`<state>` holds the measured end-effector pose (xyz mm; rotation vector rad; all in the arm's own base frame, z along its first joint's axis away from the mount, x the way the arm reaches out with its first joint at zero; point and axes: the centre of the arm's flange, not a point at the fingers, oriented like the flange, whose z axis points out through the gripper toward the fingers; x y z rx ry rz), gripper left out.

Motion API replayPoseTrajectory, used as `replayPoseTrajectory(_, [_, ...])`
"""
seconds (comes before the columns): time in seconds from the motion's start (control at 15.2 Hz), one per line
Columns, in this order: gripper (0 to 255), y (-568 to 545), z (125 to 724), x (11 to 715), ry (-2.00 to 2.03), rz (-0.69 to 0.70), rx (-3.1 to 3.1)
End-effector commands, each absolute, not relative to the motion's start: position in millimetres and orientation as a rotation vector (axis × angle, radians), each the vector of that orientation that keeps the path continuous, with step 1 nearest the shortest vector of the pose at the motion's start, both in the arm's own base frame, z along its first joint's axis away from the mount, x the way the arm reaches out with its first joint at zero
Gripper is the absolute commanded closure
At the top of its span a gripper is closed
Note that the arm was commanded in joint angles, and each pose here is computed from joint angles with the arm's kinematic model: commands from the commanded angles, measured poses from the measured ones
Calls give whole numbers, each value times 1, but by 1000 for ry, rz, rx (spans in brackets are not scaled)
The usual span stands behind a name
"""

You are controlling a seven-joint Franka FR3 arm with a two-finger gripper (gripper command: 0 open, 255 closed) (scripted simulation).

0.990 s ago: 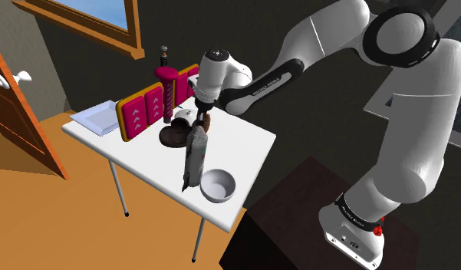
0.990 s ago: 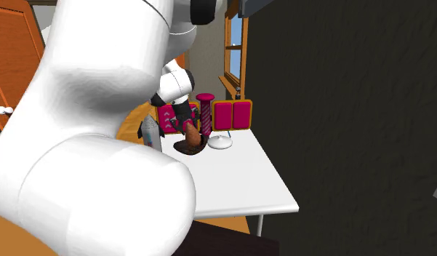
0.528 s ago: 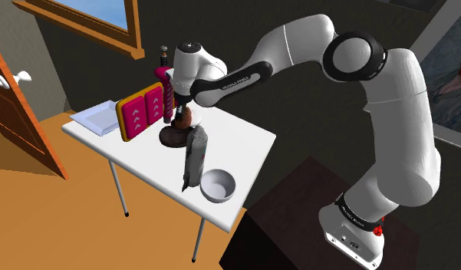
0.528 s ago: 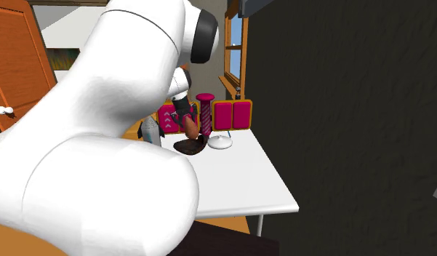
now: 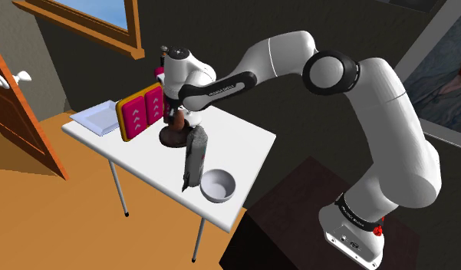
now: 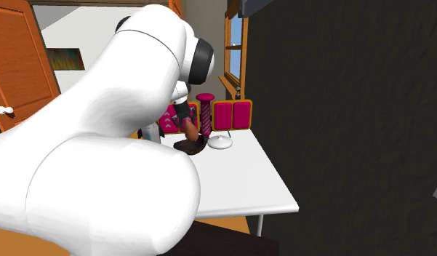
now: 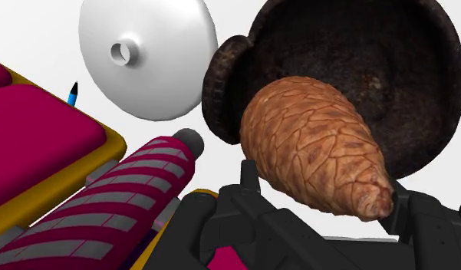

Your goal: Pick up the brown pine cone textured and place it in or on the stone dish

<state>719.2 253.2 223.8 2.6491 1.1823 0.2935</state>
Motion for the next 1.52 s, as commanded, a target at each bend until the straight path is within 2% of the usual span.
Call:
replayPoseTrajectory(0.0, [255, 254, 214, 719, 1182, 295, 2649])
replayPoseTrajectory(0.33, [255, 254, 190, 719, 1182, 295, 2649])
replayPoseTrajectory(0.86, [255, 254, 190, 719, 1182, 295, 2649])
replayPoseTrajectory(0.92, [0, 254, 189, 719, 1182, 295, 2649])
replayPoseTrajectory(1.25, [0, 254, 190, 719, 1182, 295, 2649])
replayPoseTrajectory(1.45, [0, 258, 227, 708, 1182, 295, 2649])
